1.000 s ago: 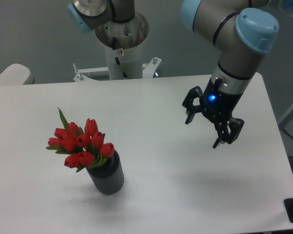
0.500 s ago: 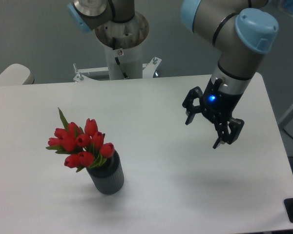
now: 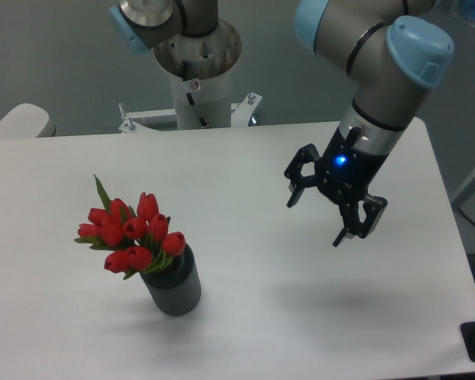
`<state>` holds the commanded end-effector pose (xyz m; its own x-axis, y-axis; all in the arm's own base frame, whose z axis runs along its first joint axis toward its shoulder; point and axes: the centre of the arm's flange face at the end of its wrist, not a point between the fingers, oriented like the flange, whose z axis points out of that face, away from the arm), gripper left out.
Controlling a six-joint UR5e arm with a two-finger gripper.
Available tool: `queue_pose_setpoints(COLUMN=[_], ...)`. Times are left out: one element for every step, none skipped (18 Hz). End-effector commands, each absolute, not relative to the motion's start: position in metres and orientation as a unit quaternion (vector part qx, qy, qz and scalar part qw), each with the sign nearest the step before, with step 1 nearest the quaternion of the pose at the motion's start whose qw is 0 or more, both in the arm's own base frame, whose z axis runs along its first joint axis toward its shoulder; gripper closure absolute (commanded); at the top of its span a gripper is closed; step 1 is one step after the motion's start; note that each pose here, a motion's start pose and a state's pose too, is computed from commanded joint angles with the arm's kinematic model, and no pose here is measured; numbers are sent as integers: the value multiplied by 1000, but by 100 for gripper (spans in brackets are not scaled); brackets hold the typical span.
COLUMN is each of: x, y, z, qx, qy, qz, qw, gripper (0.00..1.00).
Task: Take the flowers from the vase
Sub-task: 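Move the open gripper toward the tulip stems above the vase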
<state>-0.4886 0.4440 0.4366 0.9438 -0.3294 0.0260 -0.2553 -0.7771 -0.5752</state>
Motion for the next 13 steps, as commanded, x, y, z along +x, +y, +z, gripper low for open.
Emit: queue_pose_setpoints(x=[-487, -486, -479, -474, -472, -470, -465, -461, -455, -450, -444, -438, -433], y=[444, 442, 443, 446, 446, 443, 441, 439, 437, 436, 434, 432, 430], z=[431, 425, 423, 425, 424, 418, 410, 400, 385, 376, 366, 356, 352], qx=[-937, -935, -931, -925, -921, -920, -919, -916, -908, -896, -885, -876, -871], qy=[150, 139, 124, 117, 114, 111, 111, 108, 107, 106, 101, 94, 93], qz=[-73, -85, -100, -105, -101, -96, -92, -94, -99, -103, -113, -126, -130], qw=[305, 316, 328, 346, 358, 362, 367, 376, 393, 419, 441, 455, 464], gripper=[0, 0, 0, 0, 0, 0, 0, 0, 0, 0, 0, 0, 0])
